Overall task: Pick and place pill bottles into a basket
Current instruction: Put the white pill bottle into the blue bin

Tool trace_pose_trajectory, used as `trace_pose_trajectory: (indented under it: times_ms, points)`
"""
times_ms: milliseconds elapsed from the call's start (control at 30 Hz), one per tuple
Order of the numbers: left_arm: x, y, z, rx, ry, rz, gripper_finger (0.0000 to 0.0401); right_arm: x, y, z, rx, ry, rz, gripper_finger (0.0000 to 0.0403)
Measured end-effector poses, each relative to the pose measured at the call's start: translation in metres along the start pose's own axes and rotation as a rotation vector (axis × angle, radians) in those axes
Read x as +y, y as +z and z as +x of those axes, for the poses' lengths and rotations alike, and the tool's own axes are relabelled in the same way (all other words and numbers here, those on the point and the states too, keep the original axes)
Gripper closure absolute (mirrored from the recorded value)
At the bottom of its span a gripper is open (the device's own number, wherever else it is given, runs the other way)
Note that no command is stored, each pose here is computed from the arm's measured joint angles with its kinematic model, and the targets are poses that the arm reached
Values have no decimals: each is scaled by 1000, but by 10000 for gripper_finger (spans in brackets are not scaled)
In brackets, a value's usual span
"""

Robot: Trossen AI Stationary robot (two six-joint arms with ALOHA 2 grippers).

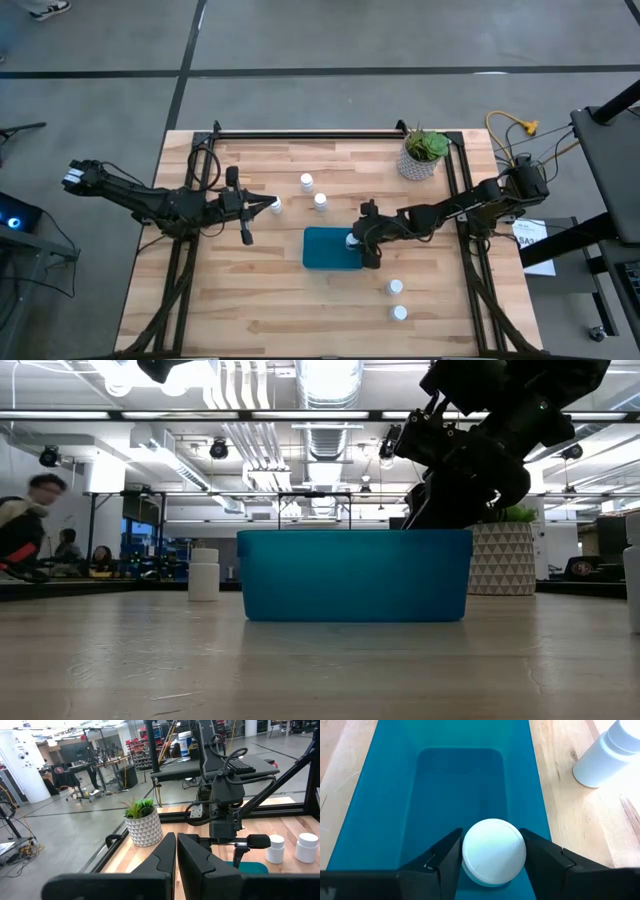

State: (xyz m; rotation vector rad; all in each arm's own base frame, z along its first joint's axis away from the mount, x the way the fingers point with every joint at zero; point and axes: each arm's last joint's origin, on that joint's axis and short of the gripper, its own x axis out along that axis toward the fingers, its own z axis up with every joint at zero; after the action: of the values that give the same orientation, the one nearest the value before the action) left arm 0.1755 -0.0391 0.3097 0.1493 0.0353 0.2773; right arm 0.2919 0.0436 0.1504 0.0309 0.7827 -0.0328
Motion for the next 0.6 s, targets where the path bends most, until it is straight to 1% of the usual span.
trace_pose_trajectory:
  times_ms: [133,433,600]
  points:
    - [0,0,0,0,0,0,401,0,0,0,1,6,3,215]
    - [0,0,0,0,0,0,401,0,0,0,-3,10,7,189]
    - [0,0,0,0,0,0,401,0,1,-1,-5,11,3,186]
